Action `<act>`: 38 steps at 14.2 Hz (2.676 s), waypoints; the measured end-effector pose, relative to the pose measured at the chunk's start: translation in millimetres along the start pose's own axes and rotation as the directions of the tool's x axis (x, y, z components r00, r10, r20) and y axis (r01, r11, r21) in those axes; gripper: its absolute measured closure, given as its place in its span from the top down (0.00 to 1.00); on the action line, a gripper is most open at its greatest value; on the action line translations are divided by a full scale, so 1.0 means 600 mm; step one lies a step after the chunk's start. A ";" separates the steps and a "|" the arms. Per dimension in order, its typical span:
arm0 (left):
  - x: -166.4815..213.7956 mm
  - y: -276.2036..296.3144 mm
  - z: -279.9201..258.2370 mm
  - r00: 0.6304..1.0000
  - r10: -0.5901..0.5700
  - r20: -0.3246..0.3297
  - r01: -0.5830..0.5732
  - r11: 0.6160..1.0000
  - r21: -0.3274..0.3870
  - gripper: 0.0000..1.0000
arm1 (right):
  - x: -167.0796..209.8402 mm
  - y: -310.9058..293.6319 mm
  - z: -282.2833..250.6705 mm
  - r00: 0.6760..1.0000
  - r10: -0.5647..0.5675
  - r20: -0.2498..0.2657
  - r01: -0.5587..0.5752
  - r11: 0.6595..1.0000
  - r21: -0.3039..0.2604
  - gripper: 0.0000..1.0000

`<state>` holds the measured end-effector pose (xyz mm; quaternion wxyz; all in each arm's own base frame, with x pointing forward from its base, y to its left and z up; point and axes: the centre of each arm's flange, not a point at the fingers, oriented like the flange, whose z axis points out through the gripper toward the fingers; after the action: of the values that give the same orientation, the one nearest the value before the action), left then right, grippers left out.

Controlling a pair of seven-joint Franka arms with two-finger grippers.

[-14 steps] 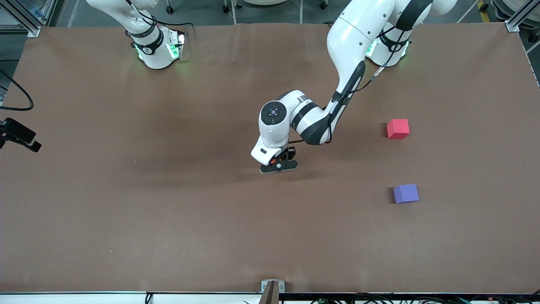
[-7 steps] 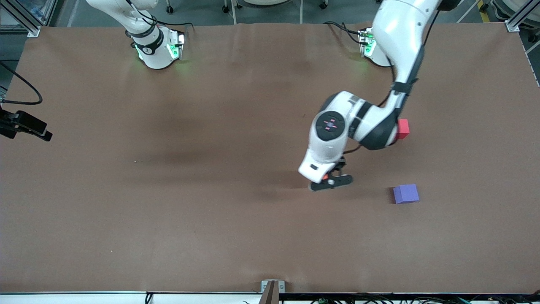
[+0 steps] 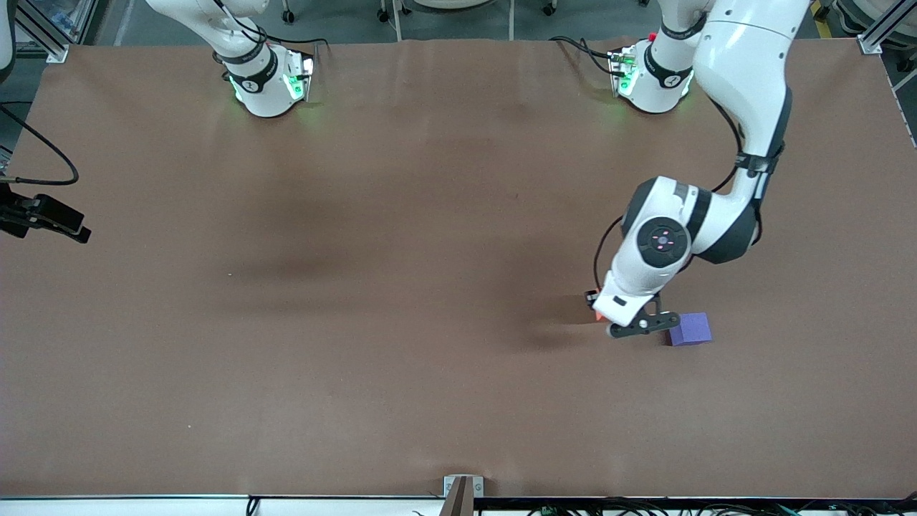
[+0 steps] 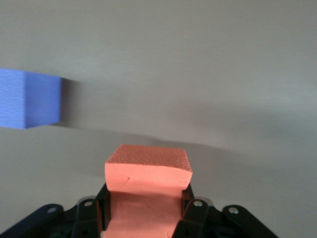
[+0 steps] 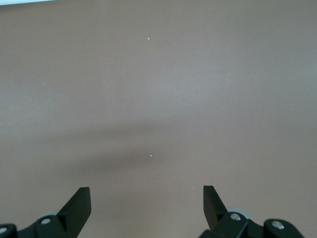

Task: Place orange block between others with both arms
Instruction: 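Lower the orange cube between the pink and purple cubes, then open the left gripper to release the orange cube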

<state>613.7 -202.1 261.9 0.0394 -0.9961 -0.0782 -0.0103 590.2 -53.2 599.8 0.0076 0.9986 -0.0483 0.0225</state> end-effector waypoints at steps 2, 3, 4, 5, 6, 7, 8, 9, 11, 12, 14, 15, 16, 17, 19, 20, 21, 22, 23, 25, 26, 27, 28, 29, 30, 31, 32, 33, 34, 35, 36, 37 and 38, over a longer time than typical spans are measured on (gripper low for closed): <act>-0.006 -0.058 0.016 1.000 0.019 -0.008 -0.019 1.000 -0.009 0.55 | -0.002 -0.004 0.011 1.000 -0.005 0.013 0.005 1.000 -0.002 1.00; -0.011 -0.086 0.020 1.000 0.023 -0.012 -0.023 1.000 -0.013 0.55 | -0.002 -0.006 0.012 1.000 -0.007 0.016 0.007 1.000 -0.002 1.00; -0.014 -0.109 0.021 1.000 0.025 -0.014 -0.025 1.000 -0.014 0.55 | -0.003 -0.006 0.011 1.000 -0.007 0.016 0.007 1.000 -0.002 1.00; -0.016 -0.129 0.019 1.000 0.024 -0.014 -0.024 1.000 -0.014 0.55 | -0.004 -0.006 0.007 1.000 -0.007 0.011 0.007 1.000 -0.002 1.00; -0.017 -0.146 0.016 1.000 0.025 -0.014 -0.026 1.000 -0.014 0.55 | -0.006 -0.006 0.001 1.000 -0.007 0.007 0.007 1.000 -0.001 1.00; -0.018 -0.162 0.012 1.000 0.027 -0.016 -0.027 1.000 -0.014 0.55 | -0.009 -0.006 -0.004 1.000 -0.007 0.004 0.007 1.000 -0.001 1.00; -0.020 -0.174 0.011 0.999 0.031 -0.018 -0.031 0.999 -0.014 0.55 | -0.011 -0.006 -0.009 1.000 -0.008 0.002 0.008 1.000 -0.001 1.00; -0.023 -0.187 0.012 0.999 0.037 -0.018 -0.038 0.999 -0.015 0.55 | -0.013 -0.006 -0.012 1.000 -0.009 -0.001 0.009 1.000 0.000 1.00; -0.032 -0.216 0.023 0.999 0.046 -0.025 -0.046 0.999 -0.021 0.55 | -0.016 -0.008 -0.014 1.000 -0.014 0.006 0.014 1.000 0.000 1.00; -0.037 -0.229 0.032 0.998 0.046 -0.033 -0.047 0.998 -0.029 0.55 | -0.017 -0.010 -0.015 1.000 -0.016 0.013 0.016 1.000 0.000 1.00; -0.054 -0.247 0.057 0.998 0.042 -0.047 -0.044 0.998 -0.047 0.55 | -0.020 -0.018 -0.025 1.000 -0.027 0.014 0.027 1.000 0.001 1.00; -0.064 -0.251 0.069 0.998 0.042 -0.053 -0.045 0.998 -0.054 0.55 | -0.021 -0.025 -0.032 0.999 -0.035 0.011 0.035 0.999 0.002 1.00; -0.074 -0.252 0.078 0.997 0.043 -0.059 -0.046 0.997 -0.060 0.55 | -0.022 -0.032 -0.037 0.999 -0.043 0.009 0.043 0.999 0.002 1.00; -0.082 -0.251 0.085 0.997 0.045 -0.062 -0.049 0.997 -0.063 0.55 | -0.023 -0.036 -0.040 0.999 -0.047 0.007 0.047 0.999 0.003 1.00; -0.092 -0.250 0.094 0.997 0.049 -0.064 -0.054 0.996 -0.068 0.55 | -0.023 -0.036 -0.043 0.999 -0.047 0.005 0.047 0.999 0.003 1.00; -0.094 -0.250 0.097 0.997 0.051 -0.065 -0.056 0.996 -0.069 0.55 | -0.023 -0.036 -0.043 0.999 -0.047 0.005 0.047 0.999 0.003 1.00; -0.095 -0.253 0.099 0.997 0.049 -0.065 -0.053 0.996 -0.069 0.55 | -0.023 -0.036 -0.043 0.999 -0.047 0.005 0.047 0.999 0.003 1.00; -0.093 -0.260 0.101 0.997 0.046 -0.065 -0.051 0.996 -0.069 0.55 | -0.023 -0.036 -0.043 0.999 -0.046 0.005 0.046 0.999 0.003 1.00; -0.091 -0.270 0.102 0.997 0.050 -0.064 -0.055 0.996 -0.067 0.55 | -0.023 -0.035 -0.043 0.999 -0.046 0.005 0.046 0.999 0.002 1.00; -0.087 -0.296 0.106 0.997 0.046 -0.062 -0.050 0.997 -0.065 0.55 | -0.023 -0.031 -0.043 0.999 -0.042 0.005 0.042 0.999 0.002 1.00; -0.086 -0.306 0.109 0.997 0.043 -0.063 -0.047 0.997 -0.065 0.55 | -0.023 -0.029 -0.043 0.999 -0.039 0.005 0.039 0.999 0.002 1.00; -0.086 -0.310 0.111 0.997 0.042 -0.067 -0.046 0.997 -0.067 0.55 | -0.023 -0.027 -0.043 0.999 -0.037 0.006 0.037 0.999 0.002 1.00; -0.086 -0.309 0.111 0.997 0.043 -0.069 -0.047 0.997 -0.068 0.55 | -0.023 -0.026 -0.043 0.999 -0.036 0.006 0.036 0.999 0.002 1.00; -0.086 -0.307 0.111 0.997 0.044 -0.069 -0.049 0.996 -0.069 0.55 | -0.023 -0.027 -0.043 0.999 -0.037 0.006 0.037 0.999 0.002 1.00; -0.086 -0.305 0.110 0.996 0.047 -0.070 -0.052 0.996 -0.070 0.55 | -0.023 -0.028 -0.043 0.999 -0.038 0.006 0.038 0.999 0.002 1.00; -0.087 -0.301 0.110 0.996 0.050 -0.071 -0.055 0.996 -0.071 0.55 | -0.023 -0.029 -0.043 0.999 -0.039 0.006 0.039 0.999 0.002 1.00; -0.088 -0.297 0.110 0.996 0.055 -0.071 -0.060 0.996 -0.073 0.55 | -0.023 -0.029 -0.043 0.999 -0.040 0.006 0.040 0.999 0.002 1.00; -0.089 -0.293 0.110 0.996 0.059 -0.071 -0.064 0.995 -0.075 0.55 | -0.023 -0.030 -0.043 0.999 -0.040 0.006 0.040 0.999 0.002 1.00; -0.090 -0.290 0.109 0.996 0.061 -0.071 -0.067 0.995 -0.076 0.55 | -0.023 -0.030 -0.042 0.999 -0.041 0.006 0.041 0.999 0.002 1.00; -0.090 -0.289 0.109 0.996 0.062 -0.071 -0.068 0.995 -0.076 0.55 | -0.024 -0.031 -0.042 0.999 -0.041 0.009 0.041 0.999 0.003 1.00; -0.090 -0.289 0.110 0.996 0.063 -0.070 -0.068 0.995 -0.076 0.55 | -0.025 -0.031 -0.041 0.999 -0.042 0.017 0.042 0.999 0.003 1.00; -0.090 -0.289 0.110 0.996 0.063 -0.071 -0.068 0.995 -0.076 0.55 | -0.027 -0.032 -0.040 0.999 -0.043 0.026 0.043 0.999 0.003 1.00; -0.090 -0.289 0.110 0.996 0.062 -0.071 -0.068 0.995 -0.076 0.55 | -0.028 -0.033 -0.039 0.999 -0.044 0.030 0.044 0.999 0.003 1.00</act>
<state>533.9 -34.4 208.1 0.0031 -0.9980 -0.0439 -0.0464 574.7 -31.4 622.3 0.0063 0.9996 -0.0264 0.0075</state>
